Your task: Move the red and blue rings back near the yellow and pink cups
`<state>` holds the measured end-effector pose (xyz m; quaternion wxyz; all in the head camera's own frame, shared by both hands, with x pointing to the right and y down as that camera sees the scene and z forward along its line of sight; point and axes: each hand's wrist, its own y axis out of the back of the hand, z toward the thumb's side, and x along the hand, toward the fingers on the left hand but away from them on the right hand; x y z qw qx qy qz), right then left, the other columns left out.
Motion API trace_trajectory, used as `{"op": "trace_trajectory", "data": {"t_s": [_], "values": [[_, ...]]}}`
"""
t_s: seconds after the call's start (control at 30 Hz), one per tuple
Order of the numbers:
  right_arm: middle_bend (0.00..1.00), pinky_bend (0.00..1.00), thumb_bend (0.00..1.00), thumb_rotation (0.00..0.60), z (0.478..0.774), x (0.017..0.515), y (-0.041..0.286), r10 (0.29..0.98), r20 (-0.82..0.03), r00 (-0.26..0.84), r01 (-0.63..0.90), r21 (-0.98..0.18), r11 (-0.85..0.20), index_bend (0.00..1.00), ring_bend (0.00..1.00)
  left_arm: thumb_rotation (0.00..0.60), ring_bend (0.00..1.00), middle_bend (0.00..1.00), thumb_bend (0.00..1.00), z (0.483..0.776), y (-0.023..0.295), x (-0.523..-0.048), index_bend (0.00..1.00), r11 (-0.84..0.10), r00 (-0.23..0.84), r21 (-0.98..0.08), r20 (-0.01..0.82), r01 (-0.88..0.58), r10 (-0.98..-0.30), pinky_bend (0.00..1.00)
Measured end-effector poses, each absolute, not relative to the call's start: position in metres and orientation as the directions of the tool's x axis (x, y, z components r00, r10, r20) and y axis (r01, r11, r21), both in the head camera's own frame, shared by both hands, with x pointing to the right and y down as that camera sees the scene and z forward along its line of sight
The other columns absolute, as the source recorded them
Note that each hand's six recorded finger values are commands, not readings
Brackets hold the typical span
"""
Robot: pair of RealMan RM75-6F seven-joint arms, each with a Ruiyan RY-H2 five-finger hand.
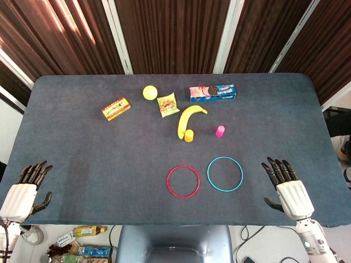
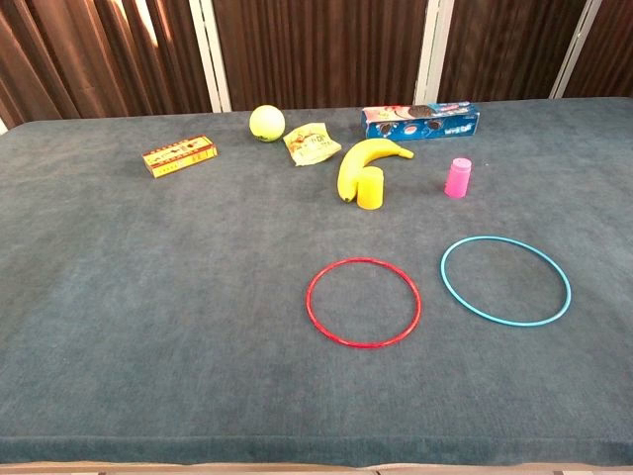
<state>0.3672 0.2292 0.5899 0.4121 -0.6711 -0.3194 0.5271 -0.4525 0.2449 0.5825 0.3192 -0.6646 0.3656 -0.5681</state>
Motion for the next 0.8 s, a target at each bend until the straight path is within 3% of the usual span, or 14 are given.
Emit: {"op": "trace_trajectory", "data": {"t_s": [0.3,0.5,0.63,0.8], "values": [[0.00,0.00,0.26,0.600,0.611,0.326,0.218,0.804,-0.441,0.399,0.049,-0.865,-0.499,0.12,0.00,0.600,0.00,0.00,0.45,0.586,0.246,-0.452,0.10,-0.553,0.096,-0.822,0.545,-0.136,-0.833,0.07],[0.00,0.00,0.29,0.600,0.650,0.261,0.204,0.674,-0.470,0.569,0.020,-0.812,-0.583,0.39,0.00,0.600,0.00,0.00,0.45,0.579,0.245,-0.453,0.10,-0.535,0.107,-0.830,0.524,-0.160,-0.845,0.07],[0.00,0.00,0.34,0.600,0.675,0.209,0.200,0.584,-0.470,0.662,0.013,-0.771,-0.636,0.48,0.00,0.600,0.00,0.00,0.45,0.577,0.246,-0.454,0.10,-0.534,0.108,-0.828,0.523,-0.169,-0.846,0.07],[0.00,0.00,0.38,0.600,0.695,0.183,0.204,0.538,-0.473,0.698,-0.011,-0.757,-0.653,0.57,0.00,0.600,0.00,0.00,0.45,0.576,0.246,-0.454,0.10,-0.535,0.111,-0.827,0.523,-0.176,-0.845,0.07]]}}
